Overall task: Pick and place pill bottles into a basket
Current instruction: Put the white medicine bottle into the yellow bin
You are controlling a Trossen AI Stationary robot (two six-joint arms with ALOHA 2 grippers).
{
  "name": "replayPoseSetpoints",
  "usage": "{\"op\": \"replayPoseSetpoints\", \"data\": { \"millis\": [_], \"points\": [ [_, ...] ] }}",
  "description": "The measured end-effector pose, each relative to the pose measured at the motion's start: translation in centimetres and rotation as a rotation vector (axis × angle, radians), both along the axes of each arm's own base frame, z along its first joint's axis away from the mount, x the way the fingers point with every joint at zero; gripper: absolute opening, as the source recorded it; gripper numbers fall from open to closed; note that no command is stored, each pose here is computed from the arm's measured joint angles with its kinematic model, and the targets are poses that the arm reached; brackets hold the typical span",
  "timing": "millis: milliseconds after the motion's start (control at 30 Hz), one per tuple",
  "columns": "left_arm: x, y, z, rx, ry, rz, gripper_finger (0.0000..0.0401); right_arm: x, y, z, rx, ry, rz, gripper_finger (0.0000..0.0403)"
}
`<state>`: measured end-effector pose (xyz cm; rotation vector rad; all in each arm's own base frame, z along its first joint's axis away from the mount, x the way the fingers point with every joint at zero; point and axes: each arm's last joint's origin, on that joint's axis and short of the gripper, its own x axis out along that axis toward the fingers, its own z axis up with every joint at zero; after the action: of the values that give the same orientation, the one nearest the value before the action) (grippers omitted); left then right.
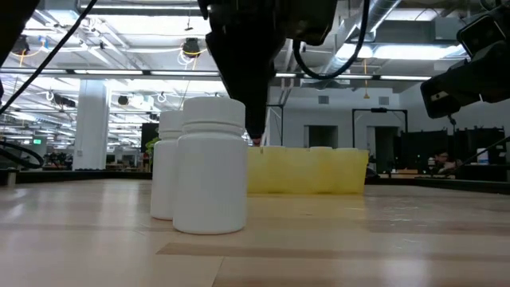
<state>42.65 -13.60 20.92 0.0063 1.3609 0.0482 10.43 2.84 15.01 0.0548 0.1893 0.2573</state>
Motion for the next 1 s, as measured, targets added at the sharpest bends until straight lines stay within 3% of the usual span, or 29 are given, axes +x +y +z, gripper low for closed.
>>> {"op": "replayPoseSetpoints", "data": {
  "millis": [1000],
  "points": [
    [-0.9, 0.4, -1.4, -0.023, 0.092, 0.079, 0.022, 0.0, 0.0, 0.0, 0.0, 0.0, 0.0, 0.0001]
  ]
}}
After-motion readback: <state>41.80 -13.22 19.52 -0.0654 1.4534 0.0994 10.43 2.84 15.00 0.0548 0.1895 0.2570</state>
